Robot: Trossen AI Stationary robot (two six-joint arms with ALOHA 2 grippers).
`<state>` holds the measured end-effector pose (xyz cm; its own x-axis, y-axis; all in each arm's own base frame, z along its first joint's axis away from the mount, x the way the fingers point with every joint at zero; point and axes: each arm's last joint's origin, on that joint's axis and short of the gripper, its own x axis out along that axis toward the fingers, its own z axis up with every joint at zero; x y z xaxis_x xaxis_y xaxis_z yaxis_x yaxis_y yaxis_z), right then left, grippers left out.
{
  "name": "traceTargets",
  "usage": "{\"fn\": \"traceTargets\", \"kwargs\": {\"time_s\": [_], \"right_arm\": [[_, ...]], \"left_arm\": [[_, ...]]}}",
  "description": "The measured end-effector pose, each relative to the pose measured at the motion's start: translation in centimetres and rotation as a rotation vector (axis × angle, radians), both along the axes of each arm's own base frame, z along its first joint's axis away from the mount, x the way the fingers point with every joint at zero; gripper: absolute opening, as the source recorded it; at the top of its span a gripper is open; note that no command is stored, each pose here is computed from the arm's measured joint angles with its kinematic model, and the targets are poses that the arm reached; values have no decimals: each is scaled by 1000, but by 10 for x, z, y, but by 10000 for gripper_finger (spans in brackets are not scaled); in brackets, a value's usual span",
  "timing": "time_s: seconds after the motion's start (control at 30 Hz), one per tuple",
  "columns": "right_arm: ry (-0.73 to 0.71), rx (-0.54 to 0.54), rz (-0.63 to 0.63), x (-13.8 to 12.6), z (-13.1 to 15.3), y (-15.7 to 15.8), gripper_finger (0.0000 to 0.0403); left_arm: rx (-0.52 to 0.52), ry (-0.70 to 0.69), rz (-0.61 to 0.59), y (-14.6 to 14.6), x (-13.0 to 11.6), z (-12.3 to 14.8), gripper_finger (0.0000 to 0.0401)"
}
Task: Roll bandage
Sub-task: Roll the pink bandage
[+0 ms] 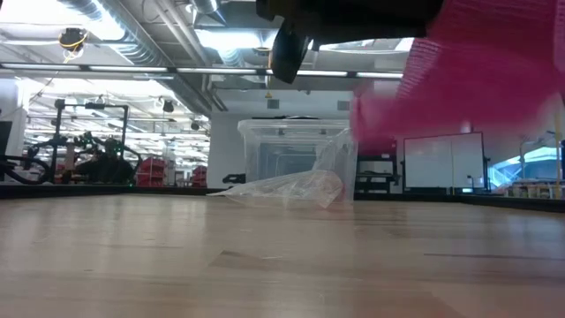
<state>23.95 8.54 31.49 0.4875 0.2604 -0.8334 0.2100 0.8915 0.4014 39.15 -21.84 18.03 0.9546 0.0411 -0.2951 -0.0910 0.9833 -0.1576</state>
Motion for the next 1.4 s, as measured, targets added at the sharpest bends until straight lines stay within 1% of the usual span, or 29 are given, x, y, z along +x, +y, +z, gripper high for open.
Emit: {"fn": "traceTargets", "kwargs": {"time_s": [0.07,0.13,0.2,0.3,0.37,0.43,0.5,0.57,0.6,0.7,0.83,0.97,1.1,1.13,1.23,1.3,1.4], "right_arm": [[40,7,14,-4,-1,0,255],[55,-10,-6,-10,0,0,255],[47,-25,-9,-16,3,6,255],[17,-31,42,-25,4,29,255],[-18,-58,86,-34,5,47,255],[-65,-103,71,-44,4,68,255],[-67,-113,37,-54,-2,87,255],[-45,-106,17,-63,-12,104,255],[-33,-119,10,-68,-21,112,255],[-25,-161,16,-80,-51,132,255],[-130,-144,49,-85,-91,156,253],[-177,-154,40,-84,-128,165,230],[-205,-190,16,-80,-151,170,192],[-212,-199,16,-79,-153,171,183],[-239,-168,26,-76,-155,176,155],[-270,-166,32,-74,-153,178,137],[-346,-199,6,-71,-150,178,116]], "left_arm": [[0,1,0,0,0,0,13],[2,3,0,0,0,0,13],[2,4,0,0,0,0,13],[5,11,-2,0,0,-1,13],[4,12,-2,0,0,-1,13],[0,11,-2,0,0,-1,13],[-1,11,-1,0,0,0,13],[-4,7,0,0,0,0,13],[-8,2,1,0,0,0,13],[-26,-8,8,0,0,1,13],[-37,-9,16,0,0,1,13],[-31,-22,19,0,1,3,13],[-22,-34,17,0,1,4,13],[-22,-34,18,0,1,4,13],[-25,-31,19,0,1,4,13],[-28,-32,21,0,1,4,13],[-24,-33,20,0,1,4,13]]}}
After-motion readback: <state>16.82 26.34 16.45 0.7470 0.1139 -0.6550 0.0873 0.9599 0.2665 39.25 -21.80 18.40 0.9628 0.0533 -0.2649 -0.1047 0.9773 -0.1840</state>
